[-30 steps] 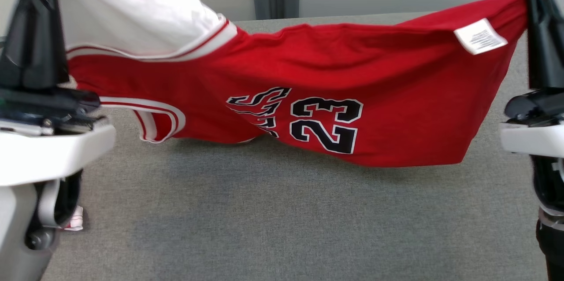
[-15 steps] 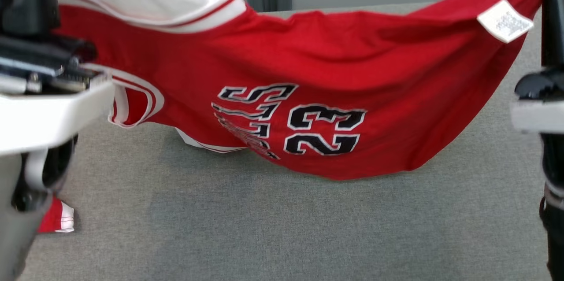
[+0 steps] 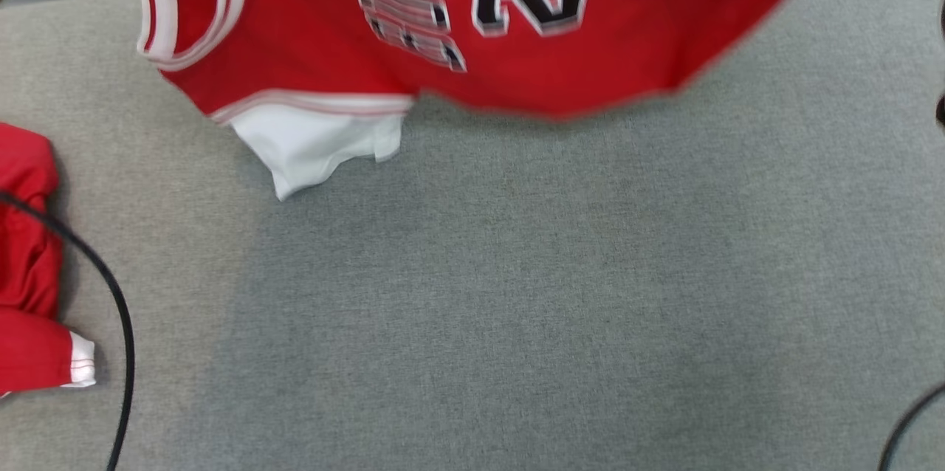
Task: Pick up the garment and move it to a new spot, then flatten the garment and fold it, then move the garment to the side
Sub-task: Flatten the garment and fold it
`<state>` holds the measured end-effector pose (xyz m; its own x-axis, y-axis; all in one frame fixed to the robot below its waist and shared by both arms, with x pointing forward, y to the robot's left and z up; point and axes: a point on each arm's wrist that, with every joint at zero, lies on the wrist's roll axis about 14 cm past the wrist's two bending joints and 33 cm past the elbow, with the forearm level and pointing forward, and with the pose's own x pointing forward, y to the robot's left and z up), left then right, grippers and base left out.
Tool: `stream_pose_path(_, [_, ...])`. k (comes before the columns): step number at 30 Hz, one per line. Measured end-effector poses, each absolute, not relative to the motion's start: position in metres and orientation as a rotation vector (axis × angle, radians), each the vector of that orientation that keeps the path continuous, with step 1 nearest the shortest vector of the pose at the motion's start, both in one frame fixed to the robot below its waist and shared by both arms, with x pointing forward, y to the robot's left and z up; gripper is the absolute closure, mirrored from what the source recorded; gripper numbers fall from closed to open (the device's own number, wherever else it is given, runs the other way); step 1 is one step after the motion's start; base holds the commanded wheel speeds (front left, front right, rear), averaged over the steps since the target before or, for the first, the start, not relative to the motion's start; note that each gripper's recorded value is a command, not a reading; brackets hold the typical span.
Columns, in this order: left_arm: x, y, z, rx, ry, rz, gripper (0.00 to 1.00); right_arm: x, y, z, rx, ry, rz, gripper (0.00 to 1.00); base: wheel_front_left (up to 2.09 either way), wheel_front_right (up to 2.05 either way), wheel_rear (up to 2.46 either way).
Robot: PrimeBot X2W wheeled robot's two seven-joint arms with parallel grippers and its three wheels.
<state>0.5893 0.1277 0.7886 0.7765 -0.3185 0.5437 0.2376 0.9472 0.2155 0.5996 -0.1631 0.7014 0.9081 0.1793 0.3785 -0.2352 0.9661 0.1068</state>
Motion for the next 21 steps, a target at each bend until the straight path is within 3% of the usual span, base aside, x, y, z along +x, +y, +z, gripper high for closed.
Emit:
stream_pose_path(11, [0.651, 0.147, 0.804, 0.09, -0.577, -0.219, 1.0, 0.651, -0.148, 0.731, 0.179, -0.426, 0.192, 1.0, 0.0, 0.0, 0.0])
stream_pose_path(17, [0.673, 0.145, 0.739, 0.028, -0.441, -0.233, 1.0, 0.674, -0.137, 0.674, 0.155, -0.299, 0.2, 1.0, 0.0, 0.0, 0.0])
stream_pose_path(21, [0.67, 0.147, 0.683, -0.056, -0.36, -0.239, 1.0, 0.677, -0.127, 0.608, 0.191, -0.168, 0.211, 1.0, 0.0, 0.0, 0.0])
